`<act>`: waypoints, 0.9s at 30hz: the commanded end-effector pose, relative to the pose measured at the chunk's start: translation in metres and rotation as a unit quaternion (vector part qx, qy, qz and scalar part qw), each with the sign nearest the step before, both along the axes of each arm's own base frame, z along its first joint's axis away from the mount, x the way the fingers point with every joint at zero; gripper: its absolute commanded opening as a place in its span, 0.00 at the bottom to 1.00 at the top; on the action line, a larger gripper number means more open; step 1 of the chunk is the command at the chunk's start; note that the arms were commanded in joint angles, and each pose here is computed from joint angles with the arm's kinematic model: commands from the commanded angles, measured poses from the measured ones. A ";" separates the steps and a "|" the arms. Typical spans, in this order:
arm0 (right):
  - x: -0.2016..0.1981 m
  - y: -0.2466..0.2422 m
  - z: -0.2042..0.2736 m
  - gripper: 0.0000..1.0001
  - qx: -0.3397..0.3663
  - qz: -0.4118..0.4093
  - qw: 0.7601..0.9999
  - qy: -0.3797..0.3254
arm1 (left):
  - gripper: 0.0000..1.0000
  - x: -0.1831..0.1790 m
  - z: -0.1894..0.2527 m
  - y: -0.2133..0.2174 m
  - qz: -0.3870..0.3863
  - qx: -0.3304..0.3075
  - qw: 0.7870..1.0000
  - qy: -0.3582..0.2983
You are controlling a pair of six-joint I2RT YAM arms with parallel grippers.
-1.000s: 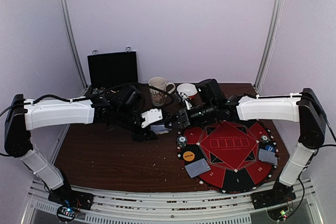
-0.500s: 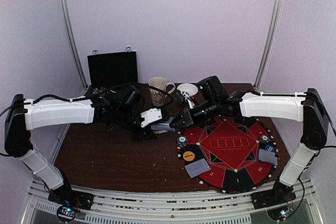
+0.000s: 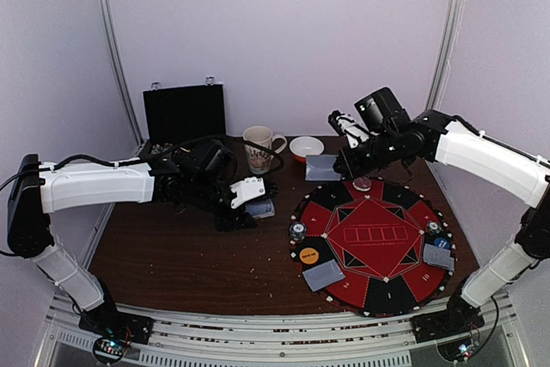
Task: Distribute texas hold em gaming equipment
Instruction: Pick up the poker card from the face-down deck piles, then flop the poker card in the community card area.
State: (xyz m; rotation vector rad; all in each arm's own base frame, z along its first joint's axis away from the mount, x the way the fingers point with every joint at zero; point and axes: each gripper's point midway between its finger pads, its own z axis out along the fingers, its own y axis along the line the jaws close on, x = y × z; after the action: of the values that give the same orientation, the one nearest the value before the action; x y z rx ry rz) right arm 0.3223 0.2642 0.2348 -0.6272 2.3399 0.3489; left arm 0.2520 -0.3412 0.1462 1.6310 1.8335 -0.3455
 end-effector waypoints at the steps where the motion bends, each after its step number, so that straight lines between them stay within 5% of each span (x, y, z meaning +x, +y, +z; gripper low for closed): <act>1: 0.014 -0.082 -0.030 0.00 -0.264 -0.070 0.960 -0.054 | 0.46 0.008 0.020 -0.008 0.004 -0.028 0.999 -0.021; 5: 0.029 -0.078 -0.048 0.00 -0.375 -0.041 0.922 -0.092 | 0.46 0.009 0.018 -0.008 0.004 -0.026 0.999 -0.020; 14: 0.005 -0.054 -0.133 0.00 -0.484 0.061 0.871 -0.068 | 0.46 0.008 0.015 -0.007 0.003 -0.023 1.000 -0.018; 27: -0.065 -0.024 -0.207 0.00 -0.420 0.214 0.882 0.032 | 0.46 0.007 0.016 -0.007 0.001 -0.025 1.000 -0.017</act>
State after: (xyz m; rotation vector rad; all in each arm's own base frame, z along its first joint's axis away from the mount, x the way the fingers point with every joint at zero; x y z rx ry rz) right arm 0.2714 0.2333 0.0428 -1.4741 2.2964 -0.6410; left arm 0.2522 -0.3414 0.1465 1.6303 1.8326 -0.3456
